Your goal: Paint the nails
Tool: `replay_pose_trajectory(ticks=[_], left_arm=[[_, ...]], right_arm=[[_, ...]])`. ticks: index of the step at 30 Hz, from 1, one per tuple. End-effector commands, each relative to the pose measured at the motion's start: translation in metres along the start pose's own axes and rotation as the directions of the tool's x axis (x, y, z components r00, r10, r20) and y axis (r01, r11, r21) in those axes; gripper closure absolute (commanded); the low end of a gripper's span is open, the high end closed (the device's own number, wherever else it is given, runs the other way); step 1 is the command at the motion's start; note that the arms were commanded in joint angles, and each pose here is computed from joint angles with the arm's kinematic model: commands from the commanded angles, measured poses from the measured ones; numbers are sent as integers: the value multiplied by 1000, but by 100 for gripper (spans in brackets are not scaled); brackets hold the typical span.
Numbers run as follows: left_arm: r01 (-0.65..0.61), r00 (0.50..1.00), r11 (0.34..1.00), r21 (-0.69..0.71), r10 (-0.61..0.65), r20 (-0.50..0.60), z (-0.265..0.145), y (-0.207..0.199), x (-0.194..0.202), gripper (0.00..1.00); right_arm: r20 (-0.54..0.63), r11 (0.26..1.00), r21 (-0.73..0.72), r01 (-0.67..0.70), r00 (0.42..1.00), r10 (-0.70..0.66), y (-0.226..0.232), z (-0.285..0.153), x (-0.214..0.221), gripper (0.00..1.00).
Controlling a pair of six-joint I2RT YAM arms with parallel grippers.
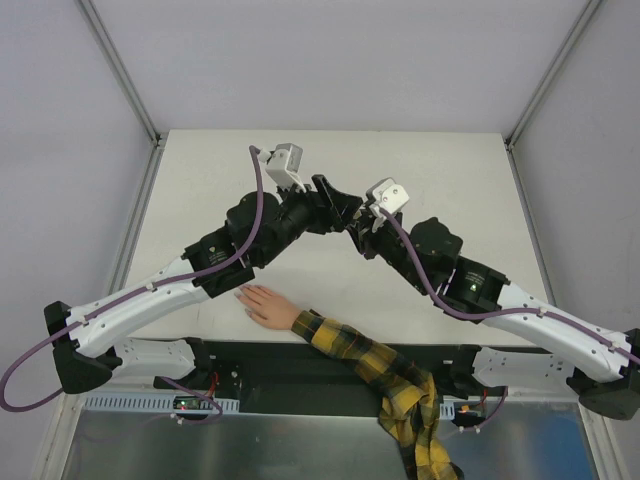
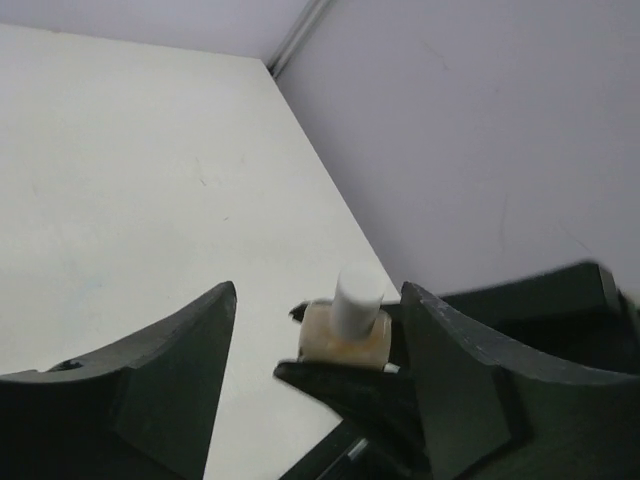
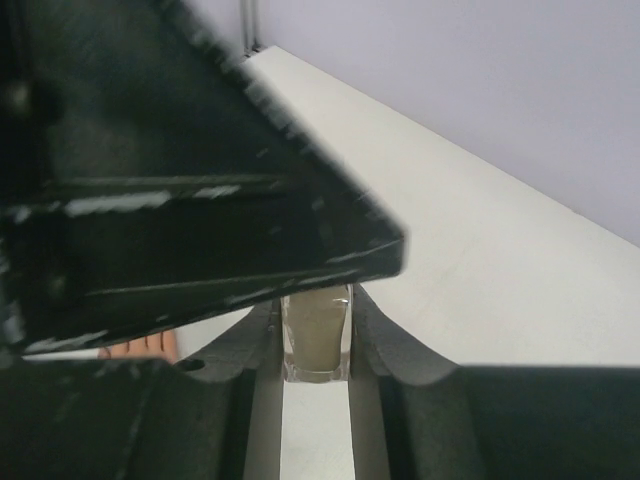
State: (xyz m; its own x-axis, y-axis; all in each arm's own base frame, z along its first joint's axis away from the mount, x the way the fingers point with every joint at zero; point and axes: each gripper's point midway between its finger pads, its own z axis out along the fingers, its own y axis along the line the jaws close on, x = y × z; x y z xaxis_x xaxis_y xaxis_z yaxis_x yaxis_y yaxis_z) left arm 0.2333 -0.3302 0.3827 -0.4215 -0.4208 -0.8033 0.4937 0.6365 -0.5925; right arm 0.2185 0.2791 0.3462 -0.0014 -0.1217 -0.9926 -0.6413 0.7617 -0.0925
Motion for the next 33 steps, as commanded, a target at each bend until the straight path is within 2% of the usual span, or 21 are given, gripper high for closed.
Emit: replay_pose_trajectory(ticks=[1,2,4,5,8,11,16,21,23,25,27,28,30,31,32,33], left_arm=[[-44,991,979,201,18,130,-35,-26,-41,29],[-50,993,959,278,18,117,-40,-32,-36,23],[-58,989,938,342,8,146,-51,-30,-48,19],[-50,994,893,446,-1,113,-59,-41,-41,19],[-31,994,859,511,-29,109,-63,-33,-51,19],[-60,998,805,590,35,53,-66,-41,-40,19],[-67,996,719,691,88,5,-70,-58,-29,23],[-63,995,689,722,95,-4,-69,-63,-27,26],[-55,994,655,754,105,-19,-71,-69,-24,30],[-34,994,638,769,100,-39,-73,-73,-23,36],[-19,993,628,778,102,-58,-72,-74,-21,45],[-19,993,621,784,105,-59,-73,-75,-21,53],[-19,991,617,787,116,-66,-72,-75,-18,61],[-26,991,623,781,118,-61,-70,-75,-19,76],[-15,991,654,756,109,-74,-64,-70,-18,84],[-15,992,671,741,105,-75,-61,-68,-19,99]], right_arm=[[120,990,-119,-75,989,89,2,-14,-34,100],[122,983,-166,-78,988,99,8,-17,-35,100],[106,974,-203,-105,986,128,7,-18,-35,100],[73,955,-276,-105,989,130,17,-22,-32,100],[54,911,-393,-128,985,162,29,-31,-38,100],[45,875,-460,-152,980,194,37,-38,-44,100],[15,858,-480,-182,976,215,40,-38,-47,100],[29,850,-493,-184,973,227,41,-41,-53,99],[32,846,-503,-178,974,225,42,-42,-53,97],[28,845,-503,-181,974,225,42,-41,-51,96],[25,847,-498,-189,972,232,41,-39,-52,100],[35,850,-491,-190,971,237,39,-39,-54,100],[38,858,-475,-195,970,241,37,-37,-53,100],[38,868,-454,-201,969,244,33,-34,-53,100],[37,873,-444,-202,969,243,32,-33,-53,100],[36,877,-437,-197,971,236,31,-32,-52,100]])
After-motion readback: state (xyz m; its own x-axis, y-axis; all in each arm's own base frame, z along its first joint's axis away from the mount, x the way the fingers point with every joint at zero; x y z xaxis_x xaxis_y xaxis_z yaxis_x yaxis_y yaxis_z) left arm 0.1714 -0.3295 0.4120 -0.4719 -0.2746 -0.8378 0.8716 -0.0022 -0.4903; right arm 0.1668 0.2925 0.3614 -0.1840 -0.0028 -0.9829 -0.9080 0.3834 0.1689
